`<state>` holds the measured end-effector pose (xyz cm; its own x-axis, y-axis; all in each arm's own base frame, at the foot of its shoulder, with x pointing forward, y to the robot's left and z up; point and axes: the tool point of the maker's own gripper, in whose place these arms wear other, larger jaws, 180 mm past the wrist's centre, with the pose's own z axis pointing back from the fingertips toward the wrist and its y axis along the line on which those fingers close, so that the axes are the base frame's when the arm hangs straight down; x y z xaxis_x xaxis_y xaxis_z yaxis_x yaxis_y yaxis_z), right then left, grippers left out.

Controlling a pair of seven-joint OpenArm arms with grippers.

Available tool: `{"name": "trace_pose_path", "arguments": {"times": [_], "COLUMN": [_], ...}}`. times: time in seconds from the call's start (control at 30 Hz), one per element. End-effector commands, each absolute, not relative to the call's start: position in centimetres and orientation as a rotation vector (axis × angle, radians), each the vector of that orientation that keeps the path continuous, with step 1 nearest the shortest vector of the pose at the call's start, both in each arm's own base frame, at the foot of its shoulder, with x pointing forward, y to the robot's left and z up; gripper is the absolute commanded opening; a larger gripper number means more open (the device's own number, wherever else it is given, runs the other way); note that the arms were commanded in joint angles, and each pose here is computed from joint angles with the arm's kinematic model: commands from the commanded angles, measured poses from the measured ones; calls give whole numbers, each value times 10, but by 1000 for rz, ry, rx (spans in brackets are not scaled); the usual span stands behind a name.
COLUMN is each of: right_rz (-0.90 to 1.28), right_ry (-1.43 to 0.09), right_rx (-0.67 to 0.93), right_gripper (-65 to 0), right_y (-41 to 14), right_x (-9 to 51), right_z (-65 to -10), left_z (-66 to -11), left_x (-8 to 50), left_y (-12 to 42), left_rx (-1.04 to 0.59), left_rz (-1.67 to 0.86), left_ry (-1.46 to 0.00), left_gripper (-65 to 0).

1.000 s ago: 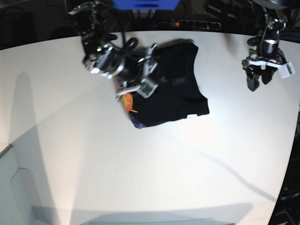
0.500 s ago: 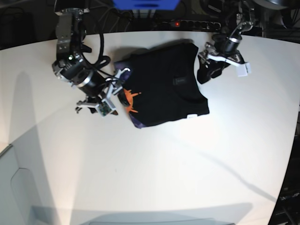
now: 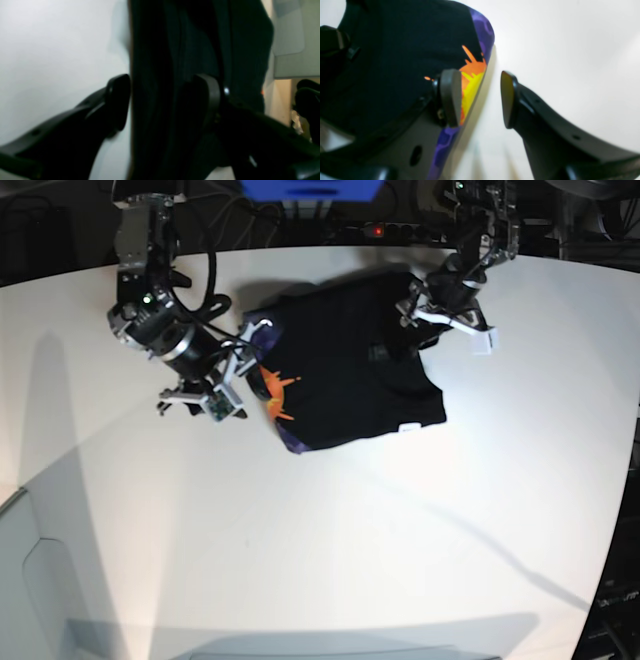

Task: Fold the T-shirt properly
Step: 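Grasp the bundle's sides with both grippers and square it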

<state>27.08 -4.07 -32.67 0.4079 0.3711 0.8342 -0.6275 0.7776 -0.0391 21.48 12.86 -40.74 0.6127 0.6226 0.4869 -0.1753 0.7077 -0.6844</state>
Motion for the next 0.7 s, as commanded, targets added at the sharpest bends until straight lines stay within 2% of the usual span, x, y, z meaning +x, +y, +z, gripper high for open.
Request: {"name": "trace_pose_path", "arguments": {"times": [0.0, 0.07, 0.23, 0.4, 0.57, 0.67], "right_rz": [648, 648, 649, 609, 559, 515], "right_ry": [-1008, -1005, -1004, -1012, -1045, -1070], "right_rx": [324, 324, 323, 264, 199, 156], "right_gripper": [-390, -390, -390, -390, -390, -390], "right_y": [-36, -36, -36, -62, -89, -108], "right_x": [273, 272, 272, 280, 294, 304], "right_z": [-315, -316, -316, -315, -306, -298], "left_z": [-409, -411, -427, -447, -433, -417], "left_x": [214, 216, 221, 232, 272, 295], "left_y": [130, 131, 135, 133, 122, 93], "left_rx": [-626, -626, -615, -598, -572, -565], "left_rz": [496, 501, 520, 363, 94, -143], "left_ry": [-775, -773, -745, -618, -607, -603], "left_gripper": [-286, -350, -634, -650, -650, -650]}}
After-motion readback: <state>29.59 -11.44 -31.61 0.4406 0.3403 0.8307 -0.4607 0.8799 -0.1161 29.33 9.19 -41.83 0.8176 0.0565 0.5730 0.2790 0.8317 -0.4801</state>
